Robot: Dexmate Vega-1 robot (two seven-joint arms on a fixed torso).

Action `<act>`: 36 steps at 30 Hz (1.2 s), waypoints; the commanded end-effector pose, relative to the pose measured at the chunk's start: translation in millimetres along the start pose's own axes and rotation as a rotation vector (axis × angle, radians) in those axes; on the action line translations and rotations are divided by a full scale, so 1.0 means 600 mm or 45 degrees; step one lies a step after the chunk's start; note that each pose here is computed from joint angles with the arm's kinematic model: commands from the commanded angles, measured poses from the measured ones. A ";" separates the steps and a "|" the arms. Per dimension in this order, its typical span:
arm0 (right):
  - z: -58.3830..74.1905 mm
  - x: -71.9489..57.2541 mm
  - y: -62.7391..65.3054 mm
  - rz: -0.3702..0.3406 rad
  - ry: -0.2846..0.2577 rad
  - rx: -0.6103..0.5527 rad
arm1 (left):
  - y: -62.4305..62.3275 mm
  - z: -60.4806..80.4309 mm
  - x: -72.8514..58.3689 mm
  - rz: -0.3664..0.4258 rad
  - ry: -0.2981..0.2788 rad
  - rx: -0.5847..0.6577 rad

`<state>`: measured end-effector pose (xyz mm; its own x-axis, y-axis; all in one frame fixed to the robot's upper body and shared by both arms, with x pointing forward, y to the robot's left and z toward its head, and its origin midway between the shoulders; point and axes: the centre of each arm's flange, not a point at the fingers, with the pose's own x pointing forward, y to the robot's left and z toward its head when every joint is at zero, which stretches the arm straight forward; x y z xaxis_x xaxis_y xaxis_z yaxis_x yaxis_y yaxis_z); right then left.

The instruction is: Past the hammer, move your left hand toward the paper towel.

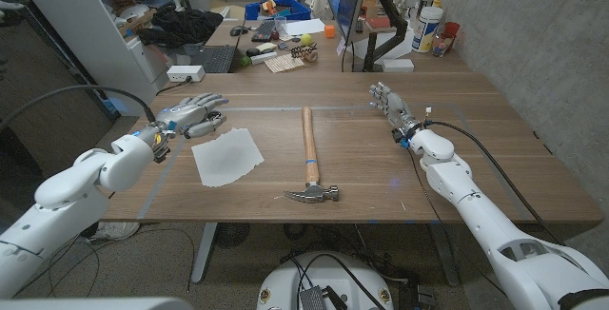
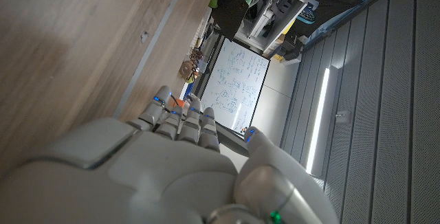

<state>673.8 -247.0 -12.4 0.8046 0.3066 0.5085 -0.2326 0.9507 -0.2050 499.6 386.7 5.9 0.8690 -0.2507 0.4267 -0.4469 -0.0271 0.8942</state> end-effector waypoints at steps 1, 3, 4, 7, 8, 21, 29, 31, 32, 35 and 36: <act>-0.002 0.003 0.004 0.013 0.004 -0.008 | -0.016 -0.007 0.000 -0.044 0.021 0.003; -0.002 0.002 0.003 0.013 0.005 -0.010 | -0.017 -0.007 0.000 -0.048 0.022 0.002; -0.002 0.002 0.003 0.013 0.006 -0.012 | -0.018 -0.007 0.001 -0.052 0.023 0.003; -0.002 0.001 0.001 0.013 0.006 -0.014 | -0.021 -0.007 0.003 -0.062 0.025 0.001; -0.002 0.001 0.001 0.013 0.006 -0.016 | -0.022 -0.006 0.003 -0.064 0.024 0.003; -0.005 -0.003 -0.003 0.012 0.012 -0.015 | -0.033 -0.003 0.008 -0.103 0.022 -0.004; -0.007 -0.003 -0.003 0.014 0.015 -0.016 | -0.040 0.002 0.012 -0.125 0.012 -0.007; -0.007 -0.004 -0.003 0.015 0.015 -0.017 | -0.041 0.003 0.012 -0.135 0.012 -0.010; -0.007 -0.004 -0.003 0.014 0.015 -0.017 | -0.042 0.003 0.012 -0.138 0.010 -0.012; -0.008 -0.005 -0.003 0.014 0.019 -0.018 | -0.044 0.004 0.011 -0.147 0.006 -0.008; -0.009 -0.006 -0.003 0.013 0.020 -0.018 | -0.044 0.005 0.011 -0.149 0.006 -0.011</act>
<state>674.6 -248.9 -15.4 0.8076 0.3160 0.4980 -0.2337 0.9467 -0.2219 514.3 385.9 -11.0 0.9080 -0.2354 0.3465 -0.3660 -0.0433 0.9296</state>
